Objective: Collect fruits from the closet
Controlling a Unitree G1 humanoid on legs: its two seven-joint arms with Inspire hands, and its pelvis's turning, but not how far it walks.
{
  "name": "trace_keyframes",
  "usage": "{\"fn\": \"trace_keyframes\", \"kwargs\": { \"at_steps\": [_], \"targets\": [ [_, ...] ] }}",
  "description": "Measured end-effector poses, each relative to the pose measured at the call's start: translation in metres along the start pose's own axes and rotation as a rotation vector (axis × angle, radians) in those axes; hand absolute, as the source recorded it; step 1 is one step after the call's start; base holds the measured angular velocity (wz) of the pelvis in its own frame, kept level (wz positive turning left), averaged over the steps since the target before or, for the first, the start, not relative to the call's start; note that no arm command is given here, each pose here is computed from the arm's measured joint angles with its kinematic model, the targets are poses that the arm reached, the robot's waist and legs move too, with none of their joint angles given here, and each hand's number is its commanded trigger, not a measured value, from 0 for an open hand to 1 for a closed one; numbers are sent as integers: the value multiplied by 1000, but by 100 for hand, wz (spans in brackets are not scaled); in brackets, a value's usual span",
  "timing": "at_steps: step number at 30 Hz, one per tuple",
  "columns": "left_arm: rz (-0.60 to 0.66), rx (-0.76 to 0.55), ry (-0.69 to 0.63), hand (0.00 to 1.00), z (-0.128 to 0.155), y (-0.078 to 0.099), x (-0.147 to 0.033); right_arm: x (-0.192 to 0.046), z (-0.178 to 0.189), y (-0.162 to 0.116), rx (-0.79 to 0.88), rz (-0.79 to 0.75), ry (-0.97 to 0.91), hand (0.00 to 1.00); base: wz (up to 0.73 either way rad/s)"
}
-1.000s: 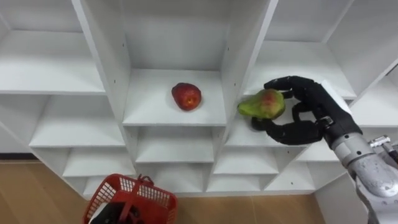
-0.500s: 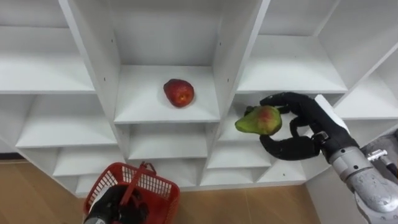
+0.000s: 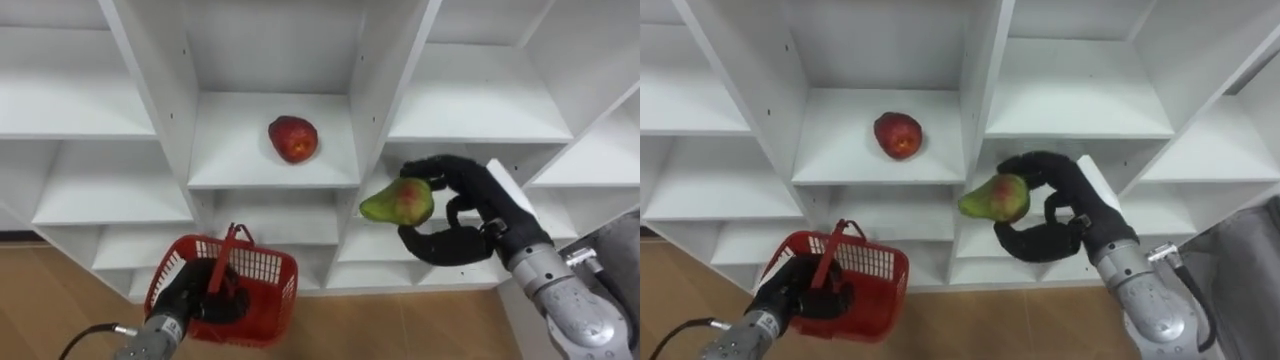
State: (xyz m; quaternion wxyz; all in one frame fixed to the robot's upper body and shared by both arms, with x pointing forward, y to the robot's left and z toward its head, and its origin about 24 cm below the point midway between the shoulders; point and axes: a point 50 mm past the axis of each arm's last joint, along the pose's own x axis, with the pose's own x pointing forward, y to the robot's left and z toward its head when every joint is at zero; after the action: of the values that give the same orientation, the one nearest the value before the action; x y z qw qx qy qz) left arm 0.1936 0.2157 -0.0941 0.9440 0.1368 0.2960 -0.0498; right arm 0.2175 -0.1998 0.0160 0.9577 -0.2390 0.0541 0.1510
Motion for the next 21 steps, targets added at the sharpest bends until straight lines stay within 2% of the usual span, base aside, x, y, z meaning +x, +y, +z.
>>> {"fn": "trace_keyframes", "kwargs": {
  "at_steps": [8, 13, 21],
  "targets": [
    [-69, -58, -94, 100, 21, -9, 2, 4, -9, 14, 13, 61, 36, 100, 9],
    [-118, -72, -168, 100, 35, -14, 3, 11, -15, 13, 15, 65, 58, 100, 3],
    [-177, -83, -225, 100, 46, -20, 1, 15, -19, 24, 7, 96, 77, 100, -1]
  ]
}}
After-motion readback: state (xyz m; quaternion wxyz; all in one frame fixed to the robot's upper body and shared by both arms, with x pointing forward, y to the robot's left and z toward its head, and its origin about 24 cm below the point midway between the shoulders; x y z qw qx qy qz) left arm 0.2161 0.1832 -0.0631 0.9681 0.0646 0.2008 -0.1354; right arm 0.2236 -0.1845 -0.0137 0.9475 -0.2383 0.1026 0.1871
